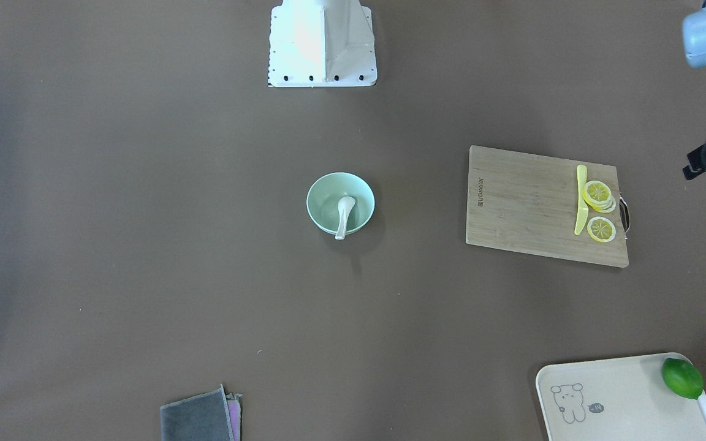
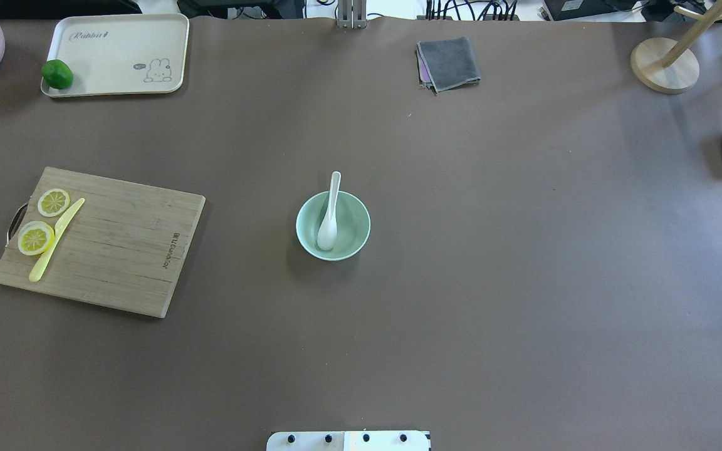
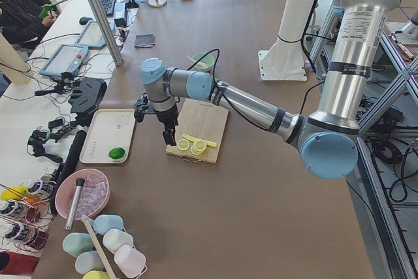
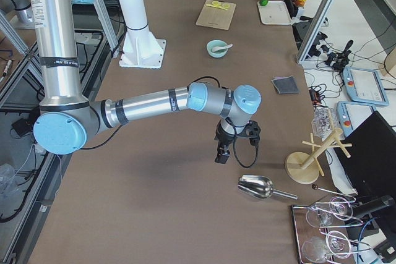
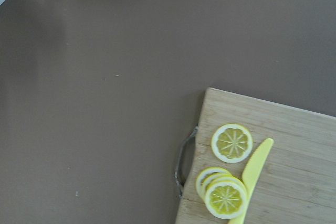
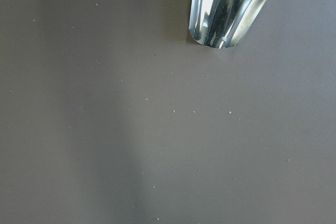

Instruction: Place spoon in bowl

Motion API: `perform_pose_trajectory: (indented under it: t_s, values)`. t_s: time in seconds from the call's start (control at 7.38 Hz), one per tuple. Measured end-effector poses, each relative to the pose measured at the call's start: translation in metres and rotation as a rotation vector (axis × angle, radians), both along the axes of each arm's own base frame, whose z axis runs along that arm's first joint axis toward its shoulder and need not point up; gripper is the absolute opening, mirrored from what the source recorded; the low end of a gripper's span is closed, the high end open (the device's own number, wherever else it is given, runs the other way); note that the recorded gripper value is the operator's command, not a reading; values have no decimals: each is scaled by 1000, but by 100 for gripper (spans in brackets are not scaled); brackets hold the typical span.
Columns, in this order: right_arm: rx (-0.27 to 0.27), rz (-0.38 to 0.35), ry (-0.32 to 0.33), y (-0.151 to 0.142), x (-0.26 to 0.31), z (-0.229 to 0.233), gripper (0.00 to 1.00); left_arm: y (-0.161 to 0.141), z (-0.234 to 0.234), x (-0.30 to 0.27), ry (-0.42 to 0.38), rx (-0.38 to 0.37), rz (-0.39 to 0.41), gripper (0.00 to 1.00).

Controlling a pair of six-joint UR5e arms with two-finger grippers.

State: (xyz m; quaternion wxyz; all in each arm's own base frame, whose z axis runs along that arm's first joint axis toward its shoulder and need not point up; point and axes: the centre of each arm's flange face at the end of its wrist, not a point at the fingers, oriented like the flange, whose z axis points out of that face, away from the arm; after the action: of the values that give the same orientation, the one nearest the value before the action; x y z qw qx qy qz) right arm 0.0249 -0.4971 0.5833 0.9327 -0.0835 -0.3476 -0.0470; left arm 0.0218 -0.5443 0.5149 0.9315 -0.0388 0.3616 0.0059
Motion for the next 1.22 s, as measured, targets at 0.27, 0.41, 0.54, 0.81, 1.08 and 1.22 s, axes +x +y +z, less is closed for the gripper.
perform_pose_trajectory:
  t_s: [0.27,0.41,0.54,0.81,1.08,1.22]
  values:
    - [2,4,1,1,2,-1,100,3,26,-29,-5,42,36,98]
    - [2,16,1,2,8,-1,100,4,29,-43,-7,50,22,98]
    - [-6,37,1,6,19,3,100,7,27,-56,-9,57,3,98]
    - [-46,66,5,28,35,24,100,12,23,-69,-12,67,-21,98]
    - [-64,82,8,54,43,33,100,14,23,-71,-15,66,-26,98]
    - [-65,85,9,62,44,33,100,14,25,-71,-21,62,-26,98]
